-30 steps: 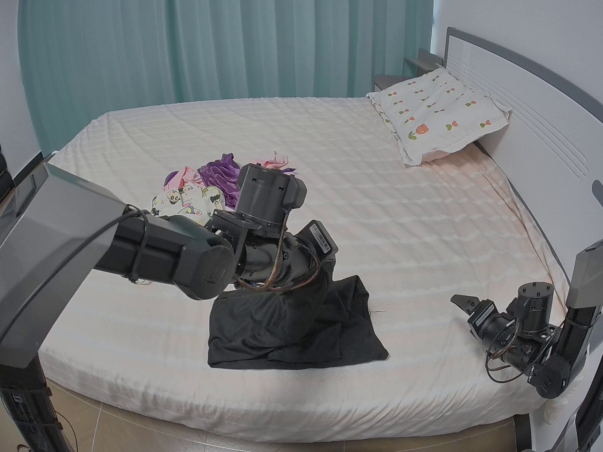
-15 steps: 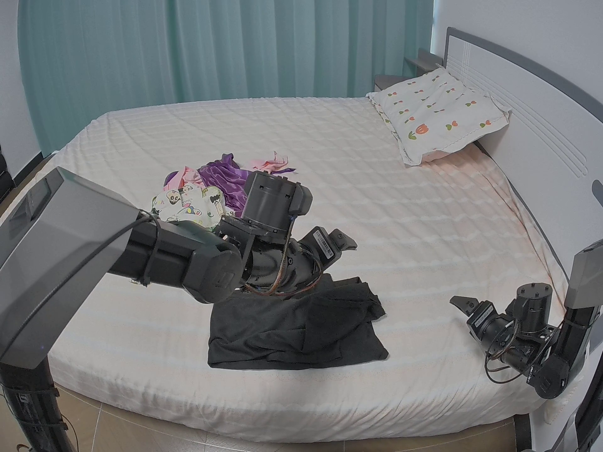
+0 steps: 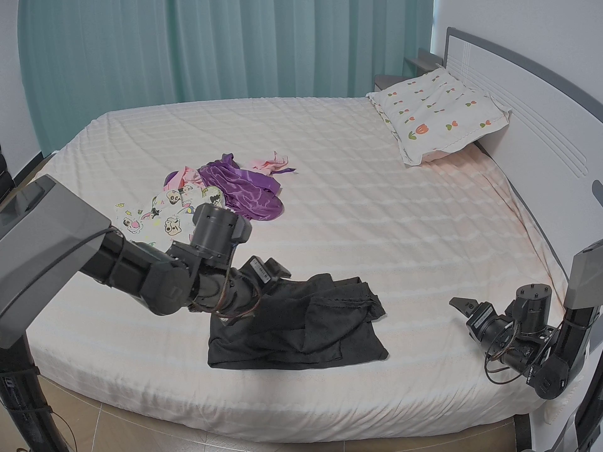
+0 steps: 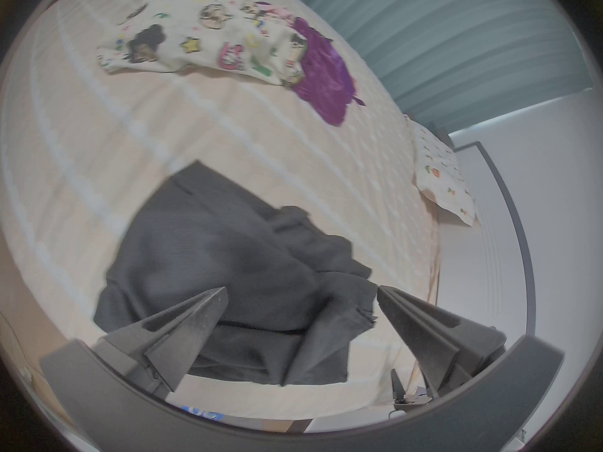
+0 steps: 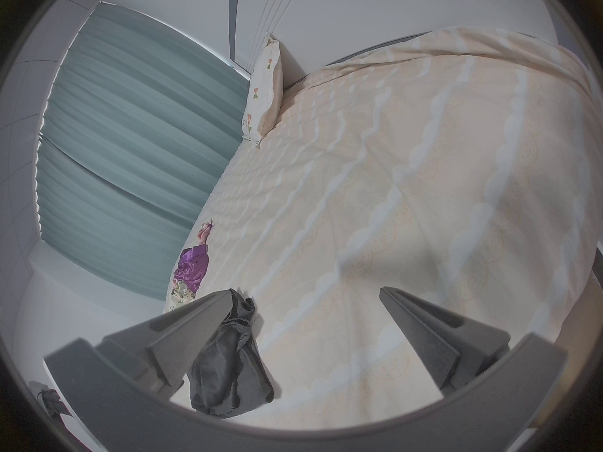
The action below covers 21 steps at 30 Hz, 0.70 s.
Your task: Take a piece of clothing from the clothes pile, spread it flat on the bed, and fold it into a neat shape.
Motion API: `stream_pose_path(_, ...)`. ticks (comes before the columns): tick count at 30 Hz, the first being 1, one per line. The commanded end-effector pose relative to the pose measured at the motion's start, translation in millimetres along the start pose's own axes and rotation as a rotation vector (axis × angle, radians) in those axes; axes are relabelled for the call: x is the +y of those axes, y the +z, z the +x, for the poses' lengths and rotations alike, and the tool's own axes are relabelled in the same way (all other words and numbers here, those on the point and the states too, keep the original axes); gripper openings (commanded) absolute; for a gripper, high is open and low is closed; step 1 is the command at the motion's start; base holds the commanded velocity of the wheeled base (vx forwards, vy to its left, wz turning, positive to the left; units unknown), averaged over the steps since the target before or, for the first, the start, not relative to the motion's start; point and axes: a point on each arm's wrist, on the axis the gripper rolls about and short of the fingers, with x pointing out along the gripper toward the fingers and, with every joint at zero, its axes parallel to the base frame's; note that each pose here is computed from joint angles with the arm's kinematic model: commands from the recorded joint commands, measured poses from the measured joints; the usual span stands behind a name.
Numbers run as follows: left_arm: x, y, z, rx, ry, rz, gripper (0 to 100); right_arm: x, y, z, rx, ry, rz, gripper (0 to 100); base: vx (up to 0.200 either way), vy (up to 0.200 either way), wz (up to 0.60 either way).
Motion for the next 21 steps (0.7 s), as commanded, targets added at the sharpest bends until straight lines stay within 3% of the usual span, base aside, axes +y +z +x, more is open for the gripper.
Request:
stream_pose_path(1, 40, 18, -30, -0.044, 0.052, -0.089, 100, -2, -2, 2, 0.007, -0.01, -0.001, 100, 0.0, 0.0, 0.0)
stream_pose_path(7, 69, 15, -53, -0.071, 0.087, -0.156, 100, -4, -5, 4, 0.019, -0.019, -0.003, 100, 0.0, 0.0, 0.0)
stream_pose_path(10, 72, 15, -71, -0.084, 0.065, -0.227, 100, -4, -5, 4, 0.022, -0.023, -0.002, 100, 0.0, 0.0, 0.0)
stream_pose_path(21, 85, 14, -77, -0.082, 0.089, -0.297, 100, -6, -8, 5, 0.014, -0.002, -0.004, 100, 0.0, 0.0, 0.0)
